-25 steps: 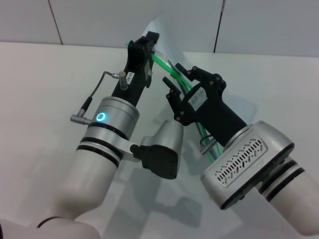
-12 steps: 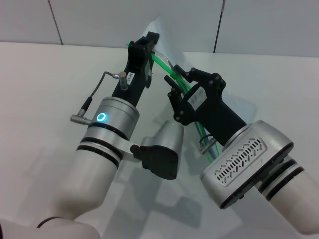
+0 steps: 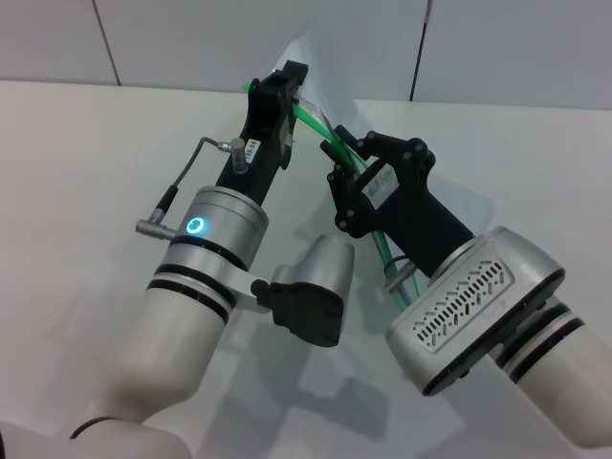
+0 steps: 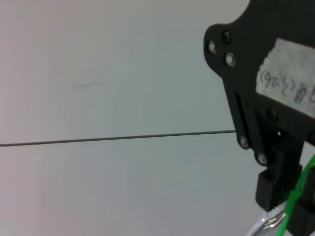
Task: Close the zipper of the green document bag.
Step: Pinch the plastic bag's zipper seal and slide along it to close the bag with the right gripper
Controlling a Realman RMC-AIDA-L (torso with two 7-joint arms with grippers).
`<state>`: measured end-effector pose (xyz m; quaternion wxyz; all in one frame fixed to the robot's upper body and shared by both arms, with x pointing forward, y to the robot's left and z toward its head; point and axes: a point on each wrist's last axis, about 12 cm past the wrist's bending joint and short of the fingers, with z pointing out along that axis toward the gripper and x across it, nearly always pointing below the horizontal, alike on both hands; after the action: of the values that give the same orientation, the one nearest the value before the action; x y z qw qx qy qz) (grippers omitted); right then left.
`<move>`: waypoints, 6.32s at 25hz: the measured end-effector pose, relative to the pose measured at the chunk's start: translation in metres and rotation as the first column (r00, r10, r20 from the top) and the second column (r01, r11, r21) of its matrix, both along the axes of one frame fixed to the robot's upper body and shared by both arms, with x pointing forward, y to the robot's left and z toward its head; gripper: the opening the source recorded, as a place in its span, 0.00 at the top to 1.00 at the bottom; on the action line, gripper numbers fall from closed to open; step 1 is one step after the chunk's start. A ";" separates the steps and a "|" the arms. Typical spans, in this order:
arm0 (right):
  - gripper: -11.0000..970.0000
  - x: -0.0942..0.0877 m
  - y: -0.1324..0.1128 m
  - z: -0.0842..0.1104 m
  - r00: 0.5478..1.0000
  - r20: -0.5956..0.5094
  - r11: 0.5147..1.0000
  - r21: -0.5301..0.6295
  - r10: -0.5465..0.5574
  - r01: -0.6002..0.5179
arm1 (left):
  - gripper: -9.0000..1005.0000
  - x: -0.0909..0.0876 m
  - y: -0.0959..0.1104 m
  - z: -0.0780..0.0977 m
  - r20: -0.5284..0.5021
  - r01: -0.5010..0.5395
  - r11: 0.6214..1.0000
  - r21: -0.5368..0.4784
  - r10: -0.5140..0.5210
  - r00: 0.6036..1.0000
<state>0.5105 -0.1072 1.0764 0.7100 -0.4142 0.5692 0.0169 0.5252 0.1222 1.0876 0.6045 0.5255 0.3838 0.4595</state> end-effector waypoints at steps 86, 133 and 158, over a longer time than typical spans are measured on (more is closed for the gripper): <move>0.91 0.004 -0.033 -0.020 0.988 -0.053 0.989 0.010 -0.144 0.145 | 0.89 -0.002 0.009 0.011 0.058 -0.033 0.987 -0.157 0.042 0.997; 0.91 0.028 -0.088 -0.049 0.923 -0.181 0.939 -0.006 -0.340 0.345 | 0.87 -0.001 0.009 0.013 0.075 -0.032 0.986 -0.162 0.044 0.996; 0.91 0.033 -0.093 -0.052 0.910 -0.203 0.930 -0.002 -0.361 0.368 | 0.86 -0.002 0.008 0.015 0.091 -0.021 0.986 -0.167 0.037 0.995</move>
<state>0.5437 -0.2007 1.0246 0.6472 -0.2840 0.7045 -0.0640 0.5235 0.1301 1.1029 0.6568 0.4454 0.3995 0.4590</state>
